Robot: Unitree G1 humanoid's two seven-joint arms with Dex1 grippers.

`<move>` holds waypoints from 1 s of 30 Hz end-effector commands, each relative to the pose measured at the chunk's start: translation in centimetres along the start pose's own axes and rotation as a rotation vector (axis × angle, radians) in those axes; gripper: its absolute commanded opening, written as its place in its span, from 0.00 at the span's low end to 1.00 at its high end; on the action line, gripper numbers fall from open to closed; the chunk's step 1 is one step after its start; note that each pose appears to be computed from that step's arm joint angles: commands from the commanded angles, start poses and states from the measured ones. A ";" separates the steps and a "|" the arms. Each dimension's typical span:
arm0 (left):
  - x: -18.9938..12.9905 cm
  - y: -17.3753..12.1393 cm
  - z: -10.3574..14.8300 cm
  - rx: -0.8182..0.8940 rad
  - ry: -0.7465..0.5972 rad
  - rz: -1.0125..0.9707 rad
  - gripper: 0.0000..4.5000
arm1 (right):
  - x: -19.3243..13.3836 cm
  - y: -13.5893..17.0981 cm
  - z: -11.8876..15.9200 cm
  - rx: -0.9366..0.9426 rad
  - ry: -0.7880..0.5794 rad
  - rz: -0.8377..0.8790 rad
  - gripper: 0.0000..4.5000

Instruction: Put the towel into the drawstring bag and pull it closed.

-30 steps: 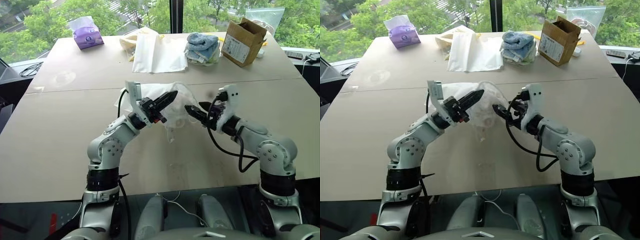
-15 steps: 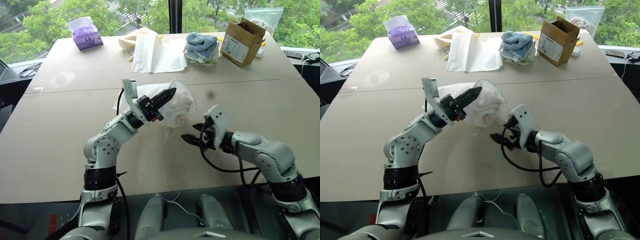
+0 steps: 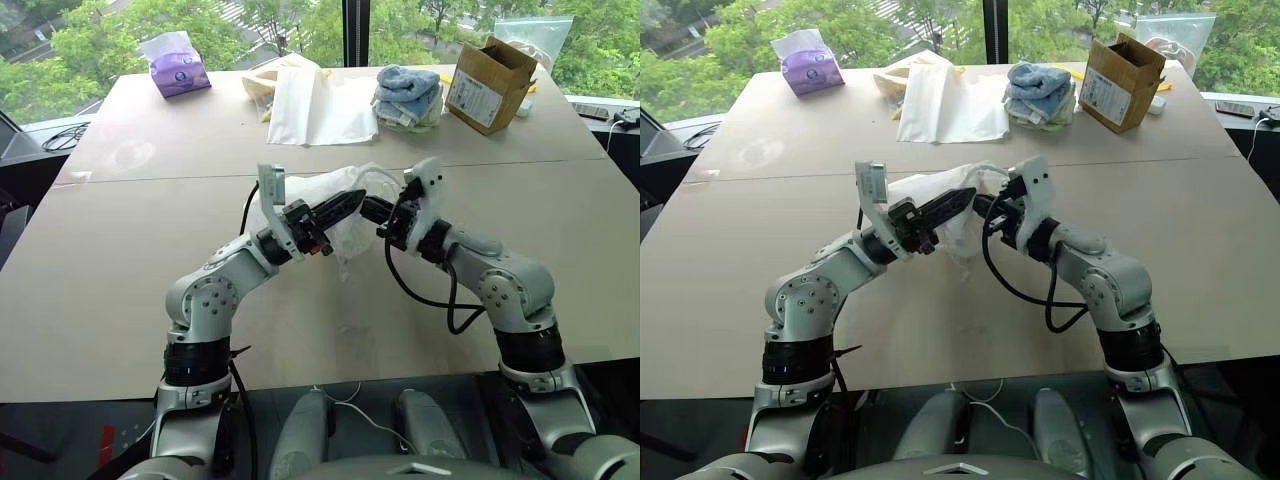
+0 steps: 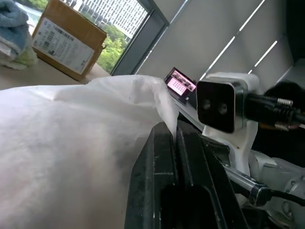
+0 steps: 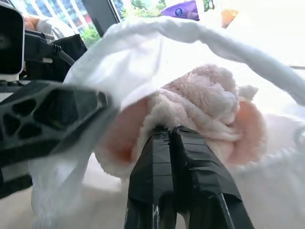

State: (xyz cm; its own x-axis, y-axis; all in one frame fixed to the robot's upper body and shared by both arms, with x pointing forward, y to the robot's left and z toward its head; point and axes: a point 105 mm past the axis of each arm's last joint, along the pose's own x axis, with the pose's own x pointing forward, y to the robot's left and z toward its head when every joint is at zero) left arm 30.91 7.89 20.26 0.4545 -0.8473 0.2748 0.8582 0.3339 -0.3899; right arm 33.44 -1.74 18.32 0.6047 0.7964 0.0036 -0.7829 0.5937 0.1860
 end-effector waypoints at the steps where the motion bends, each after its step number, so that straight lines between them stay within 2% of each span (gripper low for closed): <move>1: 0.2 -1.4 0.7 0.028 -0.006 -0.066 0.00 | 1.4 1.1 -0.1 -0.036 0.023 0.052 0.00; 6: -0.1 -0.8 1.6 0.051 -0.039 -0.041 0.00 | 2.4 1.0 -0.8 -0.038 0.058 0.047 0.00; 8: -0.3 -0.1 2.1 0.073 -0.053 -0.009 0.00 | 1.7 1.0 0.2 -0.013 0.016 0.067 0.17; 9: -0.4 0.3 2.4 0.079 -0.063 0.007 0.00 | 0.9 1.2 0.7 -0.011 0.000 0.090 0.21; 12: -0.6 0.8 3.0 0.089 -0.074 0.022 0.00 | -1.3 1.4 1.4 -0.064 -0.022 0.111 0.53; 13: -0.6 0.9 3.2 0.090 -0.074 0.023 0.00 | -2.0 1.1 1.6 -0.072 -0.031 0.093 0.59; 17: -0.6 1.0 3.6 0.089 -0.080 0.021 0.00 | -4.8 1.2 1.4 -0.110 0.007 0.078 0.98; 22: -0.4 0.8 3.8 0.086 -0.083 0.018 0.00 | -6.6 -0.6 -0.5 -0.139 0.094 -0.012 0.98; 24: -0.1 0.6 3.8 0.087 -0.083 0.017 0.00 | -7.1 -2.0 -2.0 -0.188 0.167 -0.068 0.98; 27: 0.1 0.5 3.9 0.087 -0.085 0.017 0.00 | -7.1 -3.9 -3.9 -0.240 0.244 -0.144 0.98; 30: 0.2 0.4 4.0 0.089 -0.087 0.021 0.00 | -6.2 -5.5 -4.7 -0.244 0.251 -0.195 0.98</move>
State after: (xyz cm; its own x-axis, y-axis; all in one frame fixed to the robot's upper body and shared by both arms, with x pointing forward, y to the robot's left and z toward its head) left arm 32.81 9.73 21.96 0.5198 -0.7979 0.3054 0.8376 0.4055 -0.3660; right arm 32.74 -9.73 11.63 0.6979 0.6501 -0.3005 -0.6895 0.7234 -0.0363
